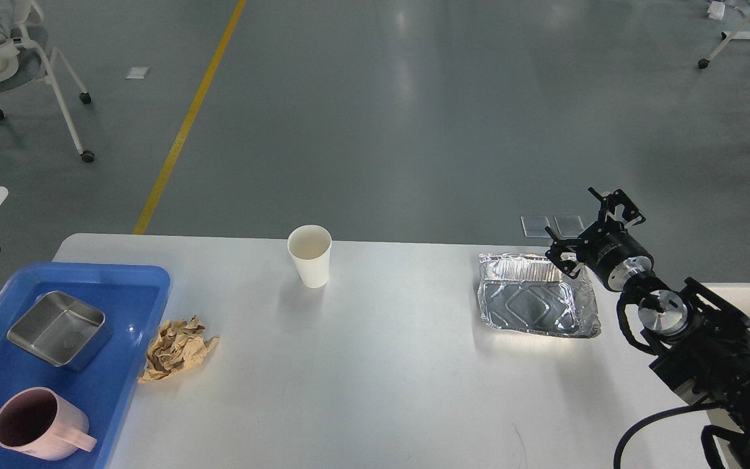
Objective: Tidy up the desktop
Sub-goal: 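Lower the steel tray into the blue bin and release it, then raise the left gripper and move the right gripper outward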
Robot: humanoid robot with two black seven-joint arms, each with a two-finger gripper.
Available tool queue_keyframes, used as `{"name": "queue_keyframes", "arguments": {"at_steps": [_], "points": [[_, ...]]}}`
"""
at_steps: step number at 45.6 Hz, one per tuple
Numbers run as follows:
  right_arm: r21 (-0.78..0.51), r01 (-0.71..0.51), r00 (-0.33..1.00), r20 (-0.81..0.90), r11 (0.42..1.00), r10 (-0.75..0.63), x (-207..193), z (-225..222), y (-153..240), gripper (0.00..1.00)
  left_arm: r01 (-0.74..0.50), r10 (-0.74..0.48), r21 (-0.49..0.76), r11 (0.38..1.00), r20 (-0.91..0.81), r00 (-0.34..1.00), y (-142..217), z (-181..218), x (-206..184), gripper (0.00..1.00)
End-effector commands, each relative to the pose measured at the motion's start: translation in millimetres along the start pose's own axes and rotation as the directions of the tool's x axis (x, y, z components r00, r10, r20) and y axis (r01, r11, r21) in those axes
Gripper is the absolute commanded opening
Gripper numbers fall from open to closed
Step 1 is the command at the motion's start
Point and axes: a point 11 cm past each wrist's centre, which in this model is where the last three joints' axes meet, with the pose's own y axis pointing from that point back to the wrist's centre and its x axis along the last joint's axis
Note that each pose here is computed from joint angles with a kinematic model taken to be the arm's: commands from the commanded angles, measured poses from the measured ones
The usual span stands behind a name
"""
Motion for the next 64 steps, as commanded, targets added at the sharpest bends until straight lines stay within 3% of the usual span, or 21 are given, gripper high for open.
{"name": "queue_keyframes", "arguments": {"at_steps": [1, 14, 22, 32, 40, 47, 56, 64], "points": [[0.006, 0.012, 1.000, 0.001, 1.000, -0.012, -2, -3, -1, 1.00, 0.000, -0.013, -0.137, 0.991, -0.097, 0.995, -7, 28, -2, 0.96], [0.053, 0.036, 0.999, 0.027, 0.998, -0.037, -4, -20, 0, 1.00, 0.005, -0.048, -0.288, 0.958, -0.141, 0.989, -21, 78, -8, 0.97], [0.092, 0.051, 0.998, 0.028, 0.994, -0.054, -5, -32, 1, 1.00, 0.051, -0.116, -0.371, 0.927, -0.157, 0.981, -49, 109, -37, 0.97], [0.132, 0.059, 0.998, -0.006, 0.989, -0.059, -2, -52, 5, 1.00, -0.045, -0.085, -0.468, 0.883, -0.253, 0.964, -70, 142, -49, 0.96], [0.120, 0.060, 0.998, -0.024, 0.991, -0.057, -3, -54, 5, 1.00, -0.108, -0.201, -0.575, 0.811, -0.446, 0.872, -96, 162, -86, 0.96], [0.114, 0.059, 0.996, -0.070, 0.992, -0.051, -2, -63, 6, 1.00, -0.105, -0.275, -0.557, 0.824, -0.554, 0.786, -114, 162, -114, 0.96], [0.070, 0.050, 0.981, -0.190, 0.996, -0.036, 0, -72, 8, 1.00, -0.148, -0.321, -0.460, 0.875, -0.782, 0.534, -132, 148, -133, 0.97], [-0.016, 0.037, 0.931, -0.362, 0.999, -0.041, 4, -75, 11, 1.00, -0.179, -0.338, -0.448, 0.876, -0.835, 0.434, -132, 134, -134, 0.97]]}}
